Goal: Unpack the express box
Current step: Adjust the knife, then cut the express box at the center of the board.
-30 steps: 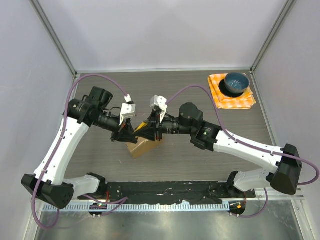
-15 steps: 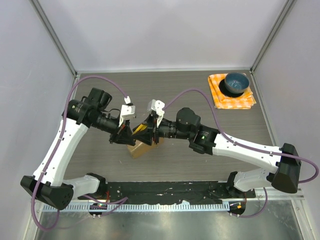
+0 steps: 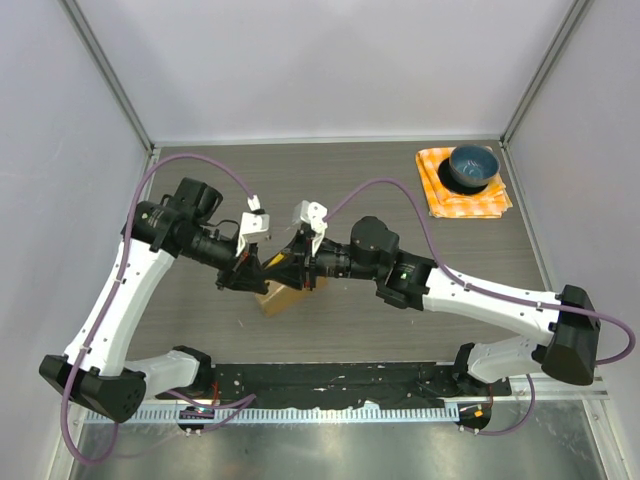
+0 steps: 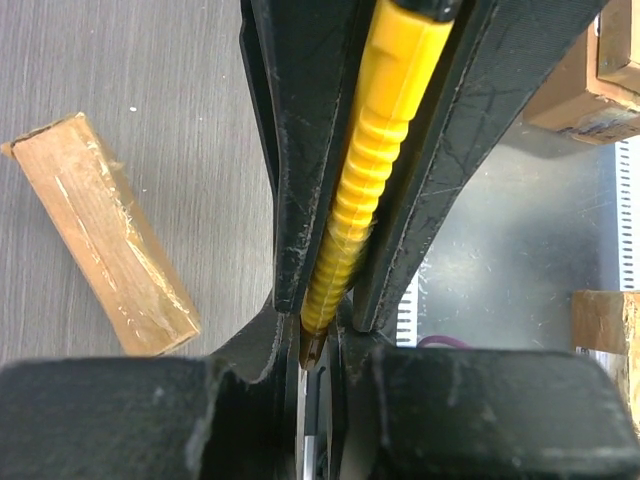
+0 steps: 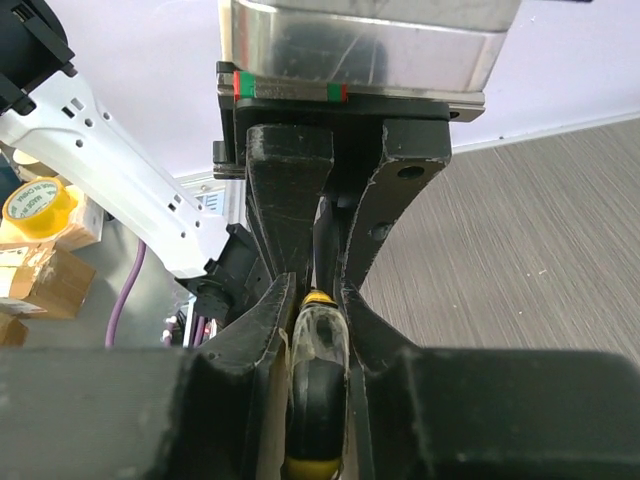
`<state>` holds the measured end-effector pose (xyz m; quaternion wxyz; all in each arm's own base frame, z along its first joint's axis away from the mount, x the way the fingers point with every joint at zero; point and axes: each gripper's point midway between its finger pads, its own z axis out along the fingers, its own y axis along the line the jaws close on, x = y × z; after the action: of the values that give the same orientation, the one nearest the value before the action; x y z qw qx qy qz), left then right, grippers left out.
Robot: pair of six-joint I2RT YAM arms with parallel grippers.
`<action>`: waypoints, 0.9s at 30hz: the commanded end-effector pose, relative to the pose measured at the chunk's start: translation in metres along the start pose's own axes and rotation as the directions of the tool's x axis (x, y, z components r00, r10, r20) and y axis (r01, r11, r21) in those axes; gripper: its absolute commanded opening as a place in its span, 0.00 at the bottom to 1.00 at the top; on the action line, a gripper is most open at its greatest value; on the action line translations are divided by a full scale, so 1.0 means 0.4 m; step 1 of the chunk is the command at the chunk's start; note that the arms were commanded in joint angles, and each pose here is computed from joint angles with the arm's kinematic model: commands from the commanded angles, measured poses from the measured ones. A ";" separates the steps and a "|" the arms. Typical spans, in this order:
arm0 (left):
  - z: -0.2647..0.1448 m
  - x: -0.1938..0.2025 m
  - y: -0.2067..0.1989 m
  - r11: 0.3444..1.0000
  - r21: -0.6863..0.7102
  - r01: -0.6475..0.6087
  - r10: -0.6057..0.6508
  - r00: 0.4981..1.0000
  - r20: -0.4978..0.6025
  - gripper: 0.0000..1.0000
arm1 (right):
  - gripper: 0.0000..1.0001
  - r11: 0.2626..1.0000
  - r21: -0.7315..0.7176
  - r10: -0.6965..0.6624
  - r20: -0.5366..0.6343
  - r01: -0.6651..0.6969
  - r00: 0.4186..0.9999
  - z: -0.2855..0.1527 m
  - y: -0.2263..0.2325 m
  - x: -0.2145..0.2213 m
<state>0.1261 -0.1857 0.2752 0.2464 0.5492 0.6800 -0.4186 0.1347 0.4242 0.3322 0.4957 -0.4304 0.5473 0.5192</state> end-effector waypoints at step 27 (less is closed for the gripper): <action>0.109 0.108 0.411 0.856 -0.504 0.112 -0.216 0.965 -0.152 1.00 | 0.01 0.988 0.118 -0.077 -0.186 0.100 0.980 -0.135 0.041 0.096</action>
<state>0.2374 -0.1756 0.1638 0.2189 0.4427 0.8401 -0.2243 0.1185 0.3584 0.2883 0.4811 -0.4701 0.6213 0.4019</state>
